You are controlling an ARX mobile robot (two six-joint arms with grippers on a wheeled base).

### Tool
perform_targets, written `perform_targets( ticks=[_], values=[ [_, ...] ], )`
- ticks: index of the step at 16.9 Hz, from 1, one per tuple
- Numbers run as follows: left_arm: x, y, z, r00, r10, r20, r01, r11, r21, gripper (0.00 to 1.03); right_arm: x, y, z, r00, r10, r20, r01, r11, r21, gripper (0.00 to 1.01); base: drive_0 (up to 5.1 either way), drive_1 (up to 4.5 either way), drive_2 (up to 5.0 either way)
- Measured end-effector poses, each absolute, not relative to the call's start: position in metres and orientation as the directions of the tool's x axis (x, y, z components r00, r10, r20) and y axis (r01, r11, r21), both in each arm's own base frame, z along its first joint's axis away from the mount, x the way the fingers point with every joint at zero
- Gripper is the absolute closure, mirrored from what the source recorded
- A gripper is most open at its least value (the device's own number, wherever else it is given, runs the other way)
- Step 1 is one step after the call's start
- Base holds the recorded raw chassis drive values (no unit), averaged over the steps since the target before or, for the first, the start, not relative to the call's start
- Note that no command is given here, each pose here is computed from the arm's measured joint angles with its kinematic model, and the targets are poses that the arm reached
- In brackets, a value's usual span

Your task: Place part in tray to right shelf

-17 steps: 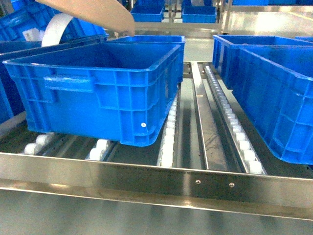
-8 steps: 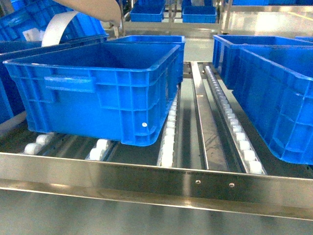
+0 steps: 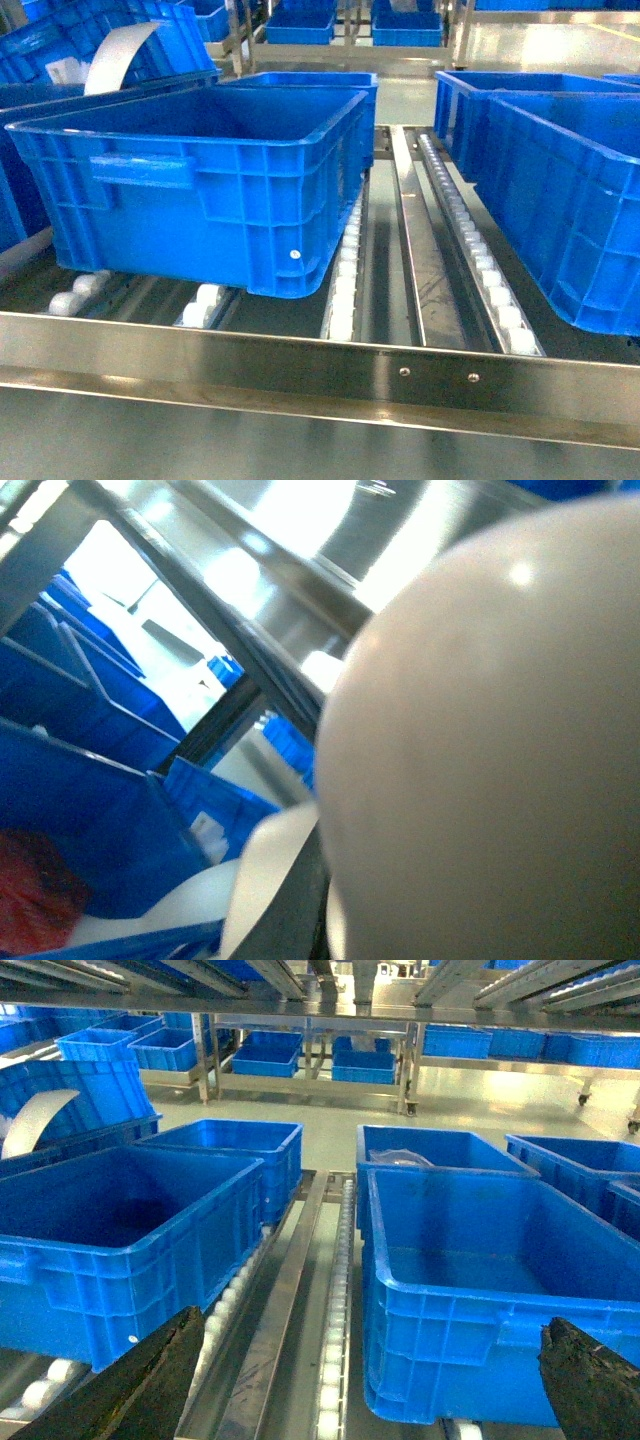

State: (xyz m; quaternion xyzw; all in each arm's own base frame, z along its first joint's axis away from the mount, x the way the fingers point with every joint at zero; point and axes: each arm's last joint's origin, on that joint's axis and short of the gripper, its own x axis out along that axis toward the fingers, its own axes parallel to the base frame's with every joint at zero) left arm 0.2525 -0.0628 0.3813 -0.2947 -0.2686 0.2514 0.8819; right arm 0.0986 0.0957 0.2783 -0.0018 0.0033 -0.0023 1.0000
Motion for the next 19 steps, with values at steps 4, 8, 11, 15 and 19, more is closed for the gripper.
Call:
perform_targets(
  ticks=[4, 8, 11, 15, 19],
  values=[
    [0.24, -0.052, 0.39, 0.835, 0.456, 0.309, -0.3, 0.847, -0.44, 0.87, 0.099, 0.092, 0.277, 1.0, -0.004, -0.004, 0.004, 1.0, 0.0, 0.1, 0.0, 0.0, 0.0],
    [0.202, -0.033, 0.288, 1.0, -0.014, -0.017, 0.014, 1.0, -0.023, 0.87, 0.097, 0.051, 0.234, 1.0, -0.004, -0.01, 0.004, 1.0, -0.002, 0.57, 0.0, 0.0, 0.0],
    [0.179, -0.018, 0.252, 1.0, 0.018, -0.005, -0.018, 1.0, -0.017, 0.87, 0.097, 0.031, 0.214, 1.0, -0.008, -0.004, 0.008, 1.0, 0.004, 0.92, 0.0, 0.0, 0.0],
    [0.158, -0.01, 0.212, 0.999, -0.004, -0.043, 0.003, 1.0, -0.015, 0.87, 0.098, 0.017, 0.196, 1.0, -0.007, -0.002, 0.007, 1.0, 0.002, 0.99, 0.0, 0.0, 0.0],
    [0.141, 0.0, 0.197, 1.0, -0.001, -0.012, 0.001, 1.0, -0.015, 0.87, 0.098, 0.002, 0.183, 1.0, 0.001, -0.001, -0.001, 1.0, 0.002, 0.99, 0.0, 0.0, 0.0]
  ],
)
